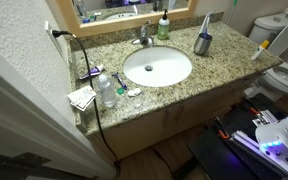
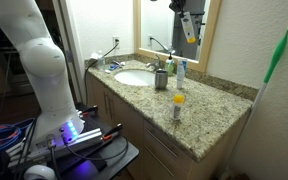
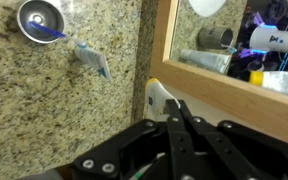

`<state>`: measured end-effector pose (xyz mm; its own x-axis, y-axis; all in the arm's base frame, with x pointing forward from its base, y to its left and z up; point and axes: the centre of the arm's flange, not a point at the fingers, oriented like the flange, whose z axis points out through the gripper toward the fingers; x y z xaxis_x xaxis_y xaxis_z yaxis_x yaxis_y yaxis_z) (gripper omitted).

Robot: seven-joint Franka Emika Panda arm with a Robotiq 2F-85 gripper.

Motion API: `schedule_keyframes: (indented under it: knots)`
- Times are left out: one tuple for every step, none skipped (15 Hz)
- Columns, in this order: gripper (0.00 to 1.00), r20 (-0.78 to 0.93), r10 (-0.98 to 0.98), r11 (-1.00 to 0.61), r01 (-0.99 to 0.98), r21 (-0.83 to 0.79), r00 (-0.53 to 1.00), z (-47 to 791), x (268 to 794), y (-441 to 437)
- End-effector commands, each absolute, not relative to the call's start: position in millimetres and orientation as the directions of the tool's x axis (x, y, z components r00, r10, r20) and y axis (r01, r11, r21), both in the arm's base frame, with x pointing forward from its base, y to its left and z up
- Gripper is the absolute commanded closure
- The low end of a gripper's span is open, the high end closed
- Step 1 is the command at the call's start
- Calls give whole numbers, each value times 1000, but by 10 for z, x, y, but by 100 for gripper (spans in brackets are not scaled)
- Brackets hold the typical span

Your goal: Move the white tube to the right

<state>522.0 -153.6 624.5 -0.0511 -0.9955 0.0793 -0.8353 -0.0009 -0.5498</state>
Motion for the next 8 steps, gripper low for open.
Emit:
schedule_keyframes:
  knots:
    - [99, 12, -996, 75, -899, -432, -89, 6510, 4301, -1816]
    - [99, -49, -996, 86, -919, -385, -73, 6485, 4042, -1906]
    - [99, -96, -992, 107, -928, -356, -78, 6441, 3797, -1996]
    - [99, -146, -985, 132, -933, -336, -87, 6350, 3565, -2087]
    - [99, -186, -977, 156, -938, -309, -101, 6241, 3354, -2188]
    - [99, -227, -967, 180, -939, -292, -114, 6042, 3222, -2279]
    - [99, -256, -956, 213, -939, -271, -143, 5840, 3150, -2366]
    - [99, -274, -946, 242, -940, -241, -174, 5633, 3109, -2452]
